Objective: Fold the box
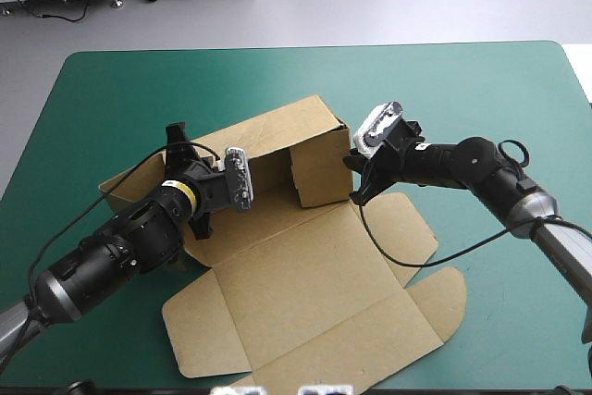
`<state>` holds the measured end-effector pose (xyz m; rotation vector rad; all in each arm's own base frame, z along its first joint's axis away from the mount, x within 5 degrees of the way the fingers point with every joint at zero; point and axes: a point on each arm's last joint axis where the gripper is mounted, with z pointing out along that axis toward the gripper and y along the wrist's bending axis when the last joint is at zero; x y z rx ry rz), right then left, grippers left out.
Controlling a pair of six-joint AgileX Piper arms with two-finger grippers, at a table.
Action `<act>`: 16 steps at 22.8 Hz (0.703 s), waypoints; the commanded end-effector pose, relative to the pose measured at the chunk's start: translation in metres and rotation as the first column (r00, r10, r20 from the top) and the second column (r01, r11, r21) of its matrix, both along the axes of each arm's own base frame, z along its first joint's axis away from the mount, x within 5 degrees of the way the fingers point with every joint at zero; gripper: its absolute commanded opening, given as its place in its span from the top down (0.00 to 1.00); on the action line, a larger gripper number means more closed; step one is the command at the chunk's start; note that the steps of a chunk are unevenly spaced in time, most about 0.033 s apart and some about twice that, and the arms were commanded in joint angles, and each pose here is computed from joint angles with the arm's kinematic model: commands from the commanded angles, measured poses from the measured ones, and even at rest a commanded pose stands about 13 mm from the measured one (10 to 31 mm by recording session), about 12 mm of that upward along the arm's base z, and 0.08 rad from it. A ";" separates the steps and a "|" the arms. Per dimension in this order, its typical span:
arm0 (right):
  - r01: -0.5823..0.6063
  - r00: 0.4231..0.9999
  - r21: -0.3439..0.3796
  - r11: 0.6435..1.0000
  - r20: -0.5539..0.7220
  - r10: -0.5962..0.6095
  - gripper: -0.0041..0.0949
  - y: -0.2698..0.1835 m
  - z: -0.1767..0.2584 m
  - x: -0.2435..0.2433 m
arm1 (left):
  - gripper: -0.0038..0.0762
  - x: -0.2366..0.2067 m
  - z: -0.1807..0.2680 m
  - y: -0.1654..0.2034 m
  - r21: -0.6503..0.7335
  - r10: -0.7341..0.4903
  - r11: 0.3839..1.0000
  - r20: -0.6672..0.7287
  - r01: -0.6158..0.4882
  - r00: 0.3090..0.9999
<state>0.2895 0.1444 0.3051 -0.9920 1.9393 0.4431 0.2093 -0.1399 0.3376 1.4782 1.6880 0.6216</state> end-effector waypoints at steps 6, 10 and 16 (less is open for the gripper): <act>0.028 0.997 0.055 0.998 0.077 -0.032 0.32 -0.001 0.023 -0.002 | 0.96 -0.003 0.009 0.000 -0.048 -0.006 0.999 0.023 0.007 1.000; 0.020 0.994 0.045 0.999 0.103 -0.024 0.33 0.011 0.019 -0.002 | 0.96 -0.003 0.009 0.000 -0.052 -0.004 0.999 0.022 0.005 1.000; 0.126 0.980 0.065 0.990 0.146 -0.135 0.34 0.025 0.009 0.012 | 0.96 -0.002 0.010 0.001 -0.041 0.005 0.999 0.037 -0.003 0.999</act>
